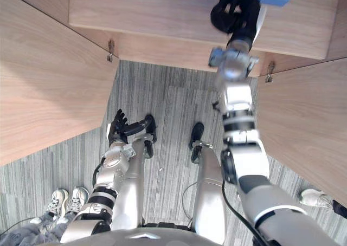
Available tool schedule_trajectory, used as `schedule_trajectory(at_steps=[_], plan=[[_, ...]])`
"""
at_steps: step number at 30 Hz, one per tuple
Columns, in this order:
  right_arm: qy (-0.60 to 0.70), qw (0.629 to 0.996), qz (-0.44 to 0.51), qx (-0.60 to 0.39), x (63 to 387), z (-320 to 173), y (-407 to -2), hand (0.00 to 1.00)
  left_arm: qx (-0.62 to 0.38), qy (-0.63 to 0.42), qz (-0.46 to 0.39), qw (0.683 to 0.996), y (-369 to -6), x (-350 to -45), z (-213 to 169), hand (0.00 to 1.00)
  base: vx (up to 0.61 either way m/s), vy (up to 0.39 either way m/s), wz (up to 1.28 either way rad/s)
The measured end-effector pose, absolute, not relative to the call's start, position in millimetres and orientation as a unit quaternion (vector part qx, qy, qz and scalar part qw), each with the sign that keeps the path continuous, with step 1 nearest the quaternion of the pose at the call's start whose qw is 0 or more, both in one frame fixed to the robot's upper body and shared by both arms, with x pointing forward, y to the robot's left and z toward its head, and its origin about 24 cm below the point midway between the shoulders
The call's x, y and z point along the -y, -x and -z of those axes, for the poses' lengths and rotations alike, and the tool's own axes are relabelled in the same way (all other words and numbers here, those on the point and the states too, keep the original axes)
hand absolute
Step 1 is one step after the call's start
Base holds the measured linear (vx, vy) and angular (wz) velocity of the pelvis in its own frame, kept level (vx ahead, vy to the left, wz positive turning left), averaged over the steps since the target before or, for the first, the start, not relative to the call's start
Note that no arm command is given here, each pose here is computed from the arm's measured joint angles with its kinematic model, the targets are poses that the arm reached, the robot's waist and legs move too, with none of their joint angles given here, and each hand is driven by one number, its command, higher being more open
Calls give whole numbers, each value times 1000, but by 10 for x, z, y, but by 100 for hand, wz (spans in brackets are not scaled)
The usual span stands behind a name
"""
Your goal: Walk over to the cabinet, pick up the folder, carry it to the office cabinet, place the folder inside the office cabinet, then close the office cabinet door
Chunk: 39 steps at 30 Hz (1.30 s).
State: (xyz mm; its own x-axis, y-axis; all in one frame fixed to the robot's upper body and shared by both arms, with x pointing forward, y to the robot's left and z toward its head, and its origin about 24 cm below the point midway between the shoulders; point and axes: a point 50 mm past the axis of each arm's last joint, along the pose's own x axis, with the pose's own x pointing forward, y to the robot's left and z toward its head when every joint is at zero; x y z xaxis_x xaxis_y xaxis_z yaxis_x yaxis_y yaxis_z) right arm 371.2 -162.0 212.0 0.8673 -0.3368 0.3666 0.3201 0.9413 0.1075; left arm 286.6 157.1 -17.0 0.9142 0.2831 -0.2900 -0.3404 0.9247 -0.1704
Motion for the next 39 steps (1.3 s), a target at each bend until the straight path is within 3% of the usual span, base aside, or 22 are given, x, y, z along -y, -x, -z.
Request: schedule_trajectory(at_steps=[7, 14, 18, 26, 27, 33, 39], plan=[[33, 993, 101, 50, 1424, -813, -3070, 0, -175, 77, -156, 969, -2677, -1620, 375, 100, 53, -20, -7], [90, 994, 17, -62, 1194, -30, -2414, 0, -279, 37, -151, 948, -2193, -1653, 859, 100, 160, -10, -11], [163, 972, -17, -166, 1233, 505, -2216, 0, -352, 7, -144, 925, -1902, -1718, 1138, 100, 183, 24, -13], [195, 915, 1, -352, 1560, 1200, -1714, 0, -406, -30, -146, 901, -1587, -1857, 1317, 100, 78, 23, -4], [195, 912, 5, -362, 1589, 1229, -1679, 100, -410, -31, -146, 900, -1563, -1857, 1329, 100, 0, 0, 0], [174, 875, 58, -448, 1790, 1444, -1370, 100, -447, -46, -137, 883, -1371, -1854, 1440, 100, -54, 15, -3], [135, 867, 93, -470, 1841, 1484, -1283, 100, -473, -49, -138, 869, -1221, -1892, 1502, 100, -103, 30, -9]])
